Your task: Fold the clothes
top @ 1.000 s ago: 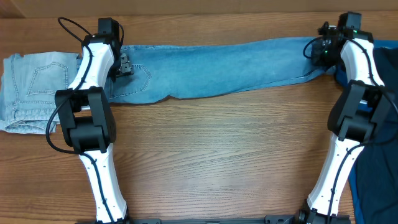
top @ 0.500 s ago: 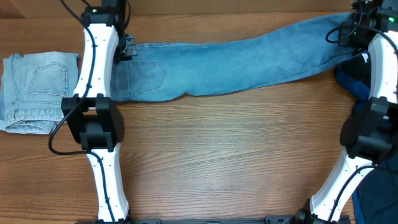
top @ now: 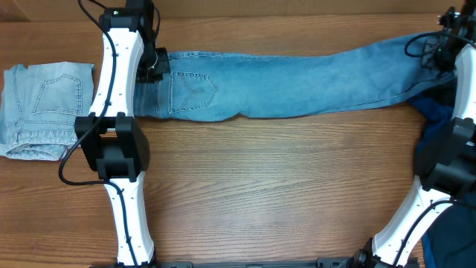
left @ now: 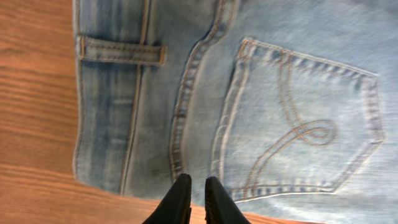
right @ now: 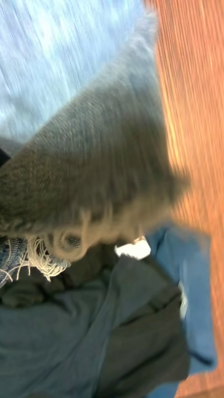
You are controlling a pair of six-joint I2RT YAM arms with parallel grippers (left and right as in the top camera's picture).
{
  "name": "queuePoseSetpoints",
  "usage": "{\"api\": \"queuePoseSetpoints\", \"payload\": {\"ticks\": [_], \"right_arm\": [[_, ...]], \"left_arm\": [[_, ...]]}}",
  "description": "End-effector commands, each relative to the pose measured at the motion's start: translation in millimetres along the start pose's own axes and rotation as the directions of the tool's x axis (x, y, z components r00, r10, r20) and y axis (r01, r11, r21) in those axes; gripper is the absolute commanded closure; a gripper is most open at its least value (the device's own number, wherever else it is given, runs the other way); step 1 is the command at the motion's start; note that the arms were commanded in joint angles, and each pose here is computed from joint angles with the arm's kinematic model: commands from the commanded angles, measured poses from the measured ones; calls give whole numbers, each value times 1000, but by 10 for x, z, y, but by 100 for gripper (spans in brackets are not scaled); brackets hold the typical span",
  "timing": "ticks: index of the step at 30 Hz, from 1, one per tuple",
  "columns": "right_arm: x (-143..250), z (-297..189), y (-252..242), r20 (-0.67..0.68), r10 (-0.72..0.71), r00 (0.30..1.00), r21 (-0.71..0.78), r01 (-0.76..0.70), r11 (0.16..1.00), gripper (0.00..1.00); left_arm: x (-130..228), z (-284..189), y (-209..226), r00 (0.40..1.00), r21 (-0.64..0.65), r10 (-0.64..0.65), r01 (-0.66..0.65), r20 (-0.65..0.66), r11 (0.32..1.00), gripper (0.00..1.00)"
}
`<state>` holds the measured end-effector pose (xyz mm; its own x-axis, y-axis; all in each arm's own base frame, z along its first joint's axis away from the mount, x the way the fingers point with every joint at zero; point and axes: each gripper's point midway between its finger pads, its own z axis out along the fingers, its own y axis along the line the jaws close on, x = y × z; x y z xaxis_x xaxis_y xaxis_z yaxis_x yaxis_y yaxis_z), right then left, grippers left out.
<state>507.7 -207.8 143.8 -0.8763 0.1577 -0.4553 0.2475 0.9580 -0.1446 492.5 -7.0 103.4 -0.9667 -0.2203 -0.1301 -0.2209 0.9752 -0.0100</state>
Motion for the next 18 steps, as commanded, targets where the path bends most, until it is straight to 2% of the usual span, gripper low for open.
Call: {"api": "queuePoseSetpoints", "payload": {"ticks": [1,6,11,15,18], "right_arm": [[-303,-637,438,132,2,991,-60,6,998,96],[-245,-952,1442,120,23,993,-193,1,981,96],[-38,-1230,2512,85,-7,996,-383,39,923,96],[122,-1413,3063,100,-76,992,-443,113,889,96],[208,-1480,3290,112,-115,987,-461,154,874,96]], "left_arm": [[-102,-612,-90,991,83,-5,-6,133,997,83],[-92,-866,-81,984,94,-8,-9,180,996,79],[5,-849,-41,990,77,-3,-8,141,997,77],[75,-838,-21,994,67,10,-18,113,998,76],[142,-831,-7,996,63,11,-16,86,998,76]]}}
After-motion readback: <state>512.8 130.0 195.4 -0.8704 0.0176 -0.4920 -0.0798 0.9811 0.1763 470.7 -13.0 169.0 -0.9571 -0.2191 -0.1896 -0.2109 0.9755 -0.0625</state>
